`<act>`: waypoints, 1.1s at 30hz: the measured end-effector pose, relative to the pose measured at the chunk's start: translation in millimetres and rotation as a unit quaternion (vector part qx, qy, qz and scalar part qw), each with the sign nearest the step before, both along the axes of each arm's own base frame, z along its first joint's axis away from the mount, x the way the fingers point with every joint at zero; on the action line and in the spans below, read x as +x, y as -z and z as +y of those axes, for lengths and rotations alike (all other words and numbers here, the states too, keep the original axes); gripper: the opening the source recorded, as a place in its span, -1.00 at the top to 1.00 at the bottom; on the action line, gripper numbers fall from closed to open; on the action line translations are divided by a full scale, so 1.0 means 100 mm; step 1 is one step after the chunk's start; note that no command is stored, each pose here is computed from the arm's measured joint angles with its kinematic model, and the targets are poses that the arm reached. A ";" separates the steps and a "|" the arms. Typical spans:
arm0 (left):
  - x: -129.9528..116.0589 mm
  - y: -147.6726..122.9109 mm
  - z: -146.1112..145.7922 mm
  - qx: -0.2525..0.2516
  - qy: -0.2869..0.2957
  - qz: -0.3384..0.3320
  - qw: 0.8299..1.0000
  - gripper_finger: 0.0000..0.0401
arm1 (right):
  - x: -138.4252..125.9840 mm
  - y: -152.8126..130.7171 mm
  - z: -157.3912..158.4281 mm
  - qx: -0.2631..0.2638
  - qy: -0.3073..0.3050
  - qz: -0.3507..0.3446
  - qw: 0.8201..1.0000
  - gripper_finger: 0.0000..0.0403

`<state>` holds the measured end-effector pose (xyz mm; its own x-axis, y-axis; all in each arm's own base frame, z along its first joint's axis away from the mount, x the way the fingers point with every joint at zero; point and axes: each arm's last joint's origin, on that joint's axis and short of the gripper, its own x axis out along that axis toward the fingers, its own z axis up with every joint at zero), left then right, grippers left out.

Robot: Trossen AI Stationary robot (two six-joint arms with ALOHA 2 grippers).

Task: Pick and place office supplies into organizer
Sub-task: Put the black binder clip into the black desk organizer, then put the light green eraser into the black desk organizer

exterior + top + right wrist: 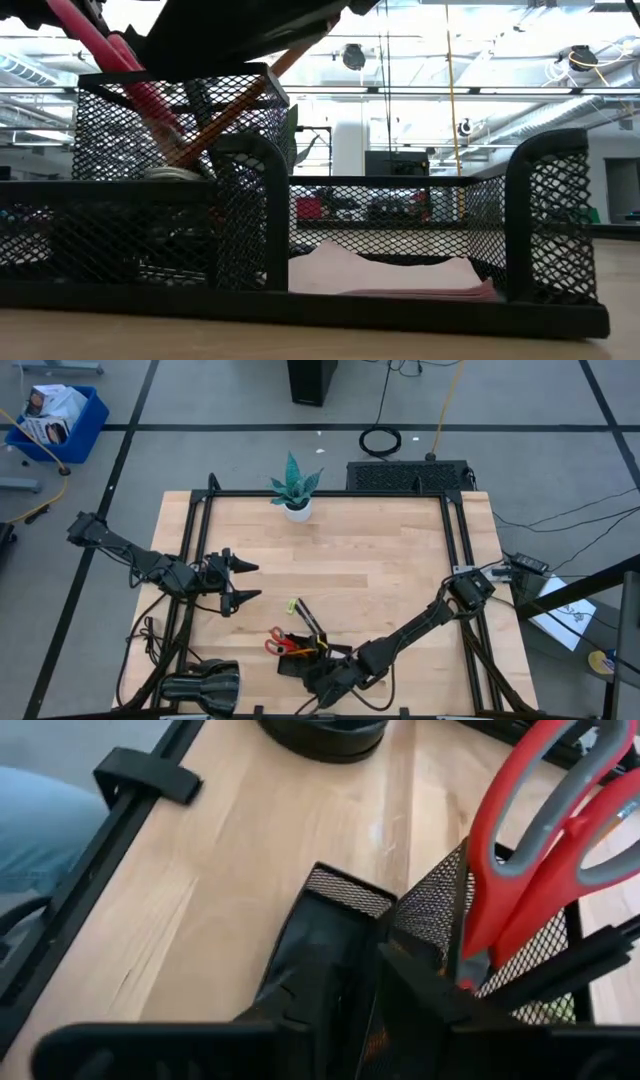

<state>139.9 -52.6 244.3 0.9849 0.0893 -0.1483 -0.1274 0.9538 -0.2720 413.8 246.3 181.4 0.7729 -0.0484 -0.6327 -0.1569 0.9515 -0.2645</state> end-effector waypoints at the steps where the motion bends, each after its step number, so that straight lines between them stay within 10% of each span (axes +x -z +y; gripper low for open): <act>1: 0.00 0.00 0.00 0.000 0.000 0.000 1.000 -0.84 | 0.00 0.00 0.00 0.001 0.001 -0.001 1.000 0.57; 14: 0.01 0.01 0.00 0.000 -0.003 0.002 1.000 -0.82 | -0.08 -0.31 0.31 -0.047 -0.108 -0.109 0.987 0.41; 26: 0.10 0.10 -0.05 0.008 -0.005 0.033 0.999 -0.82 | -0.43 -1.05 -0.03 -0.137 -0.006 -0.113 0.984 0.44; 33: 0.08 -0.01 -0.04 -0.025 -0.004 -0.018 0.999 -0.83 | -0.64 -0.96 -0.68 -0.054 0.059 -0.087 0.993 0.45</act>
